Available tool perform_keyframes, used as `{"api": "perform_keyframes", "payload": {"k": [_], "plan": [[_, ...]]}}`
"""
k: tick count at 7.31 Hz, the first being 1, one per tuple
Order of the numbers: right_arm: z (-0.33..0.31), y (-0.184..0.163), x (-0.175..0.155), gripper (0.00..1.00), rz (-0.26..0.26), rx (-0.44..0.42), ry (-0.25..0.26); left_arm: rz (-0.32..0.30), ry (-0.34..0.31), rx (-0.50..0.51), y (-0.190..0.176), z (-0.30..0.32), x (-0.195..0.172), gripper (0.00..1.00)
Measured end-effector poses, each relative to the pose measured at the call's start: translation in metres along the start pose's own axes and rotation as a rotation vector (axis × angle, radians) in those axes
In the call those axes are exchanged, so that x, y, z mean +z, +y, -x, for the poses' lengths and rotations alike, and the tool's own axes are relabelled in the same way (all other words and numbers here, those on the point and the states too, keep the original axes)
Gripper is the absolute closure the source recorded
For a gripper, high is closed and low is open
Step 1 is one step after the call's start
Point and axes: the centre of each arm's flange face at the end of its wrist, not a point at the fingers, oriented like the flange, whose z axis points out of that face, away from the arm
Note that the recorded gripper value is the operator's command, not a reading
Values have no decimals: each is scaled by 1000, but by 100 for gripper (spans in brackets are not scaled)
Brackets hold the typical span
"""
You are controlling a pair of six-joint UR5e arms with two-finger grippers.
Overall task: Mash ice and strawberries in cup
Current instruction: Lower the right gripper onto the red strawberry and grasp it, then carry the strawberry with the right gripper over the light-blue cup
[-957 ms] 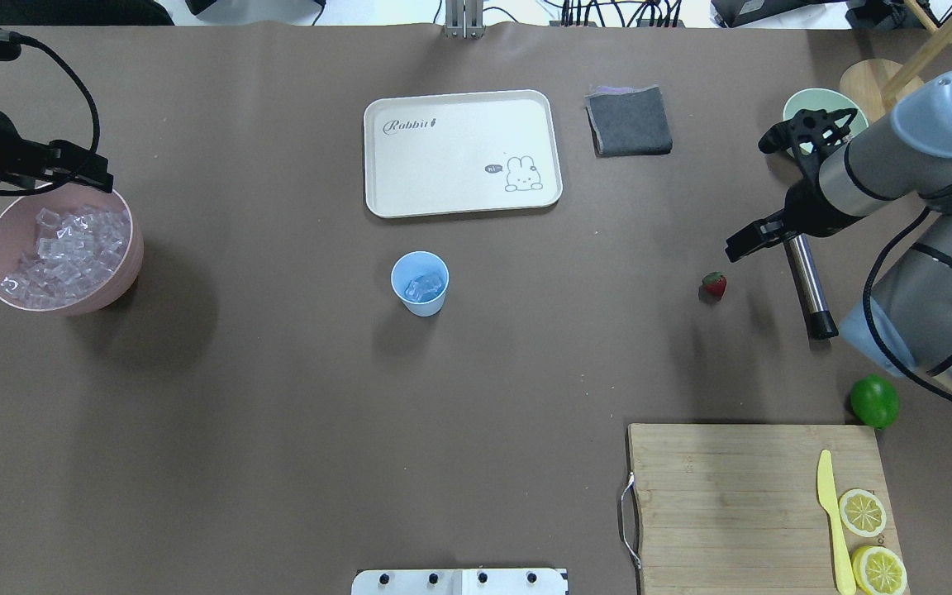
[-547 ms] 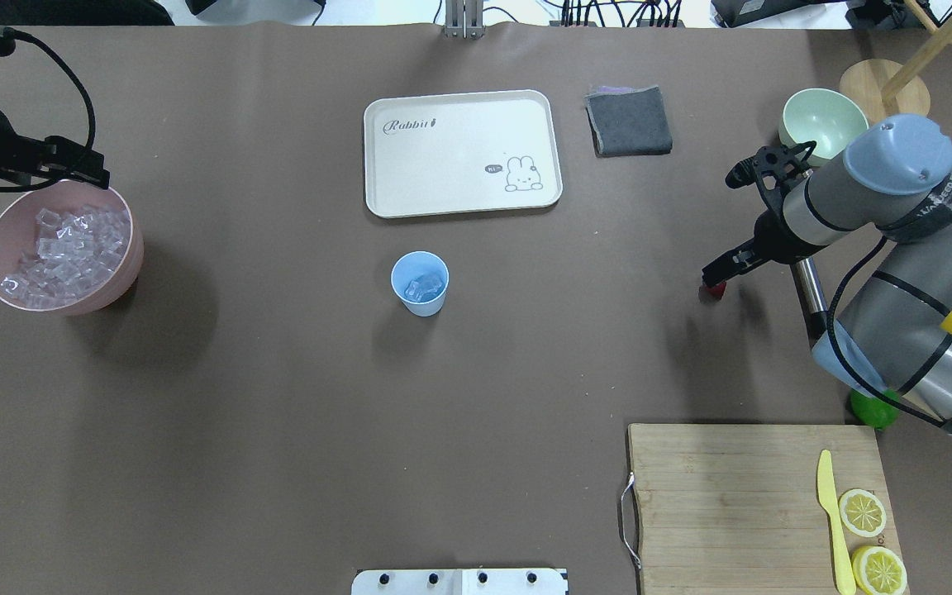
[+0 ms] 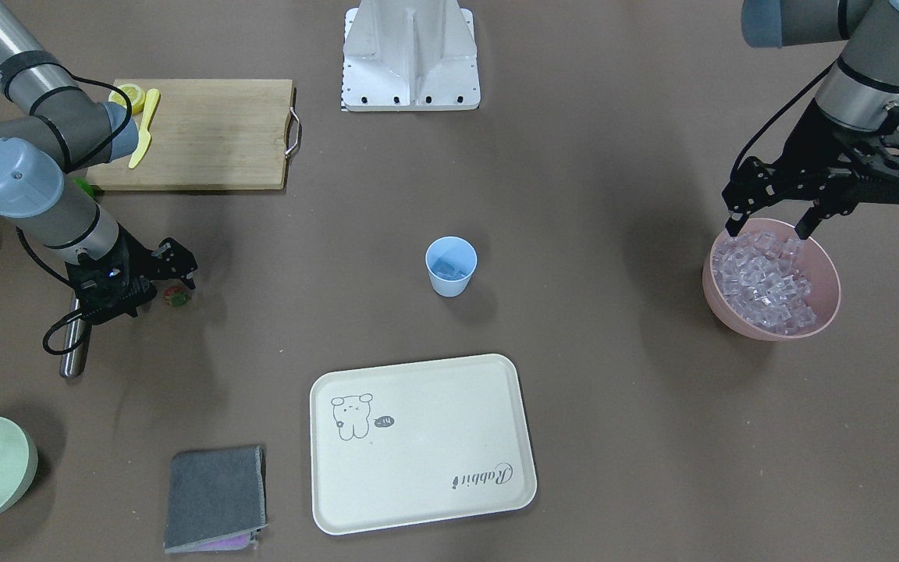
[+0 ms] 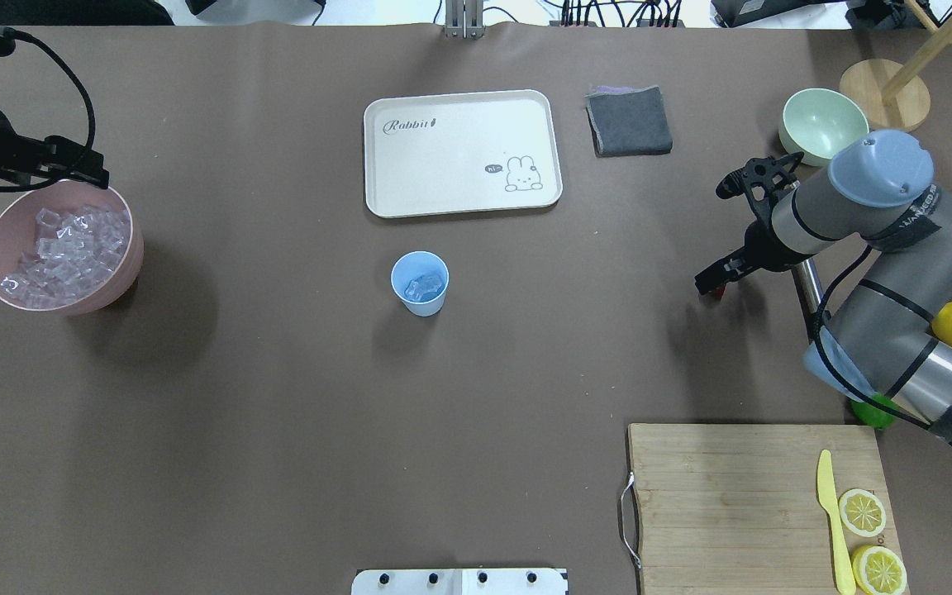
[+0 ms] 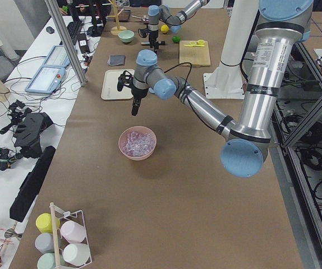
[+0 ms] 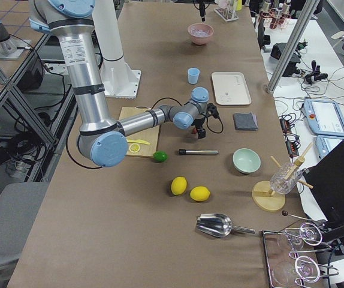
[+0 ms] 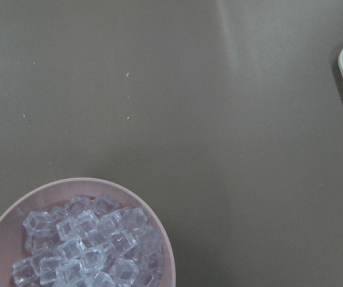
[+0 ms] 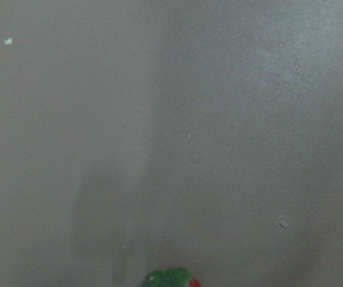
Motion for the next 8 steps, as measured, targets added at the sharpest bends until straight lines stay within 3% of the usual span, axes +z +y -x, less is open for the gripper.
{"api": "perform_keyframes", "payload": {"k": [1, 2, 3, 4, 8], "plan": [[5, 0, 0, 22, -2, 7, -4, 0, 0, 0, 0, 0, 0, 3], [9, 0, 0, 50, -2, 9, -8, 1, -1, -1, 0, 0, 1, 3], [11, -1, 2, 93, -3, 8, -7, 1, -1, -1, 0, 1, 1, 3], [12, -1, 4, 100, -4, 6, -1, 2, -2, -2, 0, 1, 1, 3], [19, -4, -7, 100, -24, -3, -5, 0, 1, 1, 0, -1, 0, 3]]}}
